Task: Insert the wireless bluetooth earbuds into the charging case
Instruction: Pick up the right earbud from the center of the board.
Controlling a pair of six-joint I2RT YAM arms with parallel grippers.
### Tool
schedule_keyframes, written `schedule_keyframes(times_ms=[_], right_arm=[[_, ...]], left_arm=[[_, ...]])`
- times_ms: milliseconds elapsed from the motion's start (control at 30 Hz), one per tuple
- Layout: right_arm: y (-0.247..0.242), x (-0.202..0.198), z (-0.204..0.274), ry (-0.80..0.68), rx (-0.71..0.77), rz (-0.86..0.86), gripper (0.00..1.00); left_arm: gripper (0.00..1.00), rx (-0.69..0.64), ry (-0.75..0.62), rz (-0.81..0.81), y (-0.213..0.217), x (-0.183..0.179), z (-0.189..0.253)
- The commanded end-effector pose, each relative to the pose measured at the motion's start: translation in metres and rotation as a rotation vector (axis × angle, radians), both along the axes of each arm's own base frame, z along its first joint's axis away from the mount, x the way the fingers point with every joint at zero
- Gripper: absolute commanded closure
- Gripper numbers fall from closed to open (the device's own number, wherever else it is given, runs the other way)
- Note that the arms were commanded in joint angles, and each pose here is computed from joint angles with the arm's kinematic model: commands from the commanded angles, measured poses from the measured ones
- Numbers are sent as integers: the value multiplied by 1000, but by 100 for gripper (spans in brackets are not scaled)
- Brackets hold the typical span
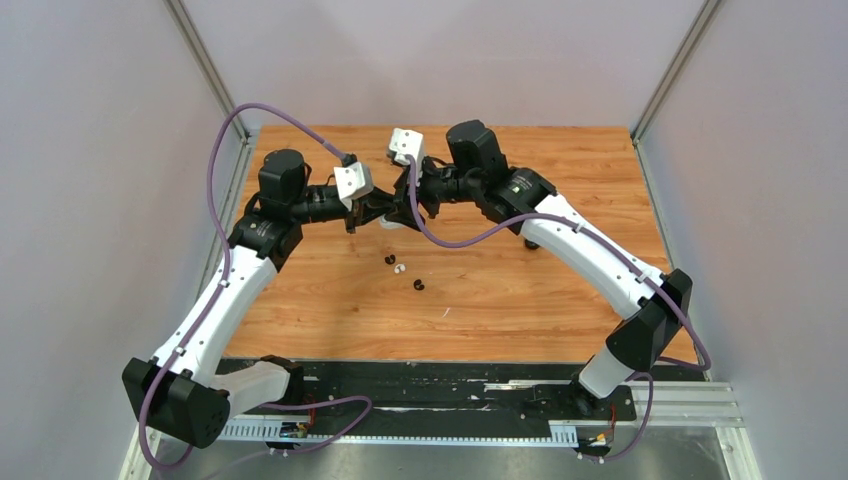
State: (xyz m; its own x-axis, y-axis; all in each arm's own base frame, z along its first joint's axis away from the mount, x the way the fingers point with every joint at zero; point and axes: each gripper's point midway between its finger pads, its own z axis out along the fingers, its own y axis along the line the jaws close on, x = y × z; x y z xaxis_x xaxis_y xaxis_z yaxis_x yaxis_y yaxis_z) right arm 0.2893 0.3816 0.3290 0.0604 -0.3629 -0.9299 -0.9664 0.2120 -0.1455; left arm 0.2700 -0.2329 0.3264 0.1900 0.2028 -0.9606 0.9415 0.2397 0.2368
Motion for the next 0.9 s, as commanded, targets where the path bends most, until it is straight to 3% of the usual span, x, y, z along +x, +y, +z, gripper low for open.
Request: schedule_keyframes(times_ms=[0,267,467,867], right_arm=[[-1,8,21,-1,51,-15,34],[0,-27,22,66,63,145,33],[-5,-19,33,116,102,111,32],[-3,1,33,33,92,59,35]], left_arm=[[100,-9,-78,-30,1,-11,15],[100,-5,-65,12,2,-2,12],[100,-7,-62,20,2,0,11],[100,-16,-58,18,2,-2,14]])
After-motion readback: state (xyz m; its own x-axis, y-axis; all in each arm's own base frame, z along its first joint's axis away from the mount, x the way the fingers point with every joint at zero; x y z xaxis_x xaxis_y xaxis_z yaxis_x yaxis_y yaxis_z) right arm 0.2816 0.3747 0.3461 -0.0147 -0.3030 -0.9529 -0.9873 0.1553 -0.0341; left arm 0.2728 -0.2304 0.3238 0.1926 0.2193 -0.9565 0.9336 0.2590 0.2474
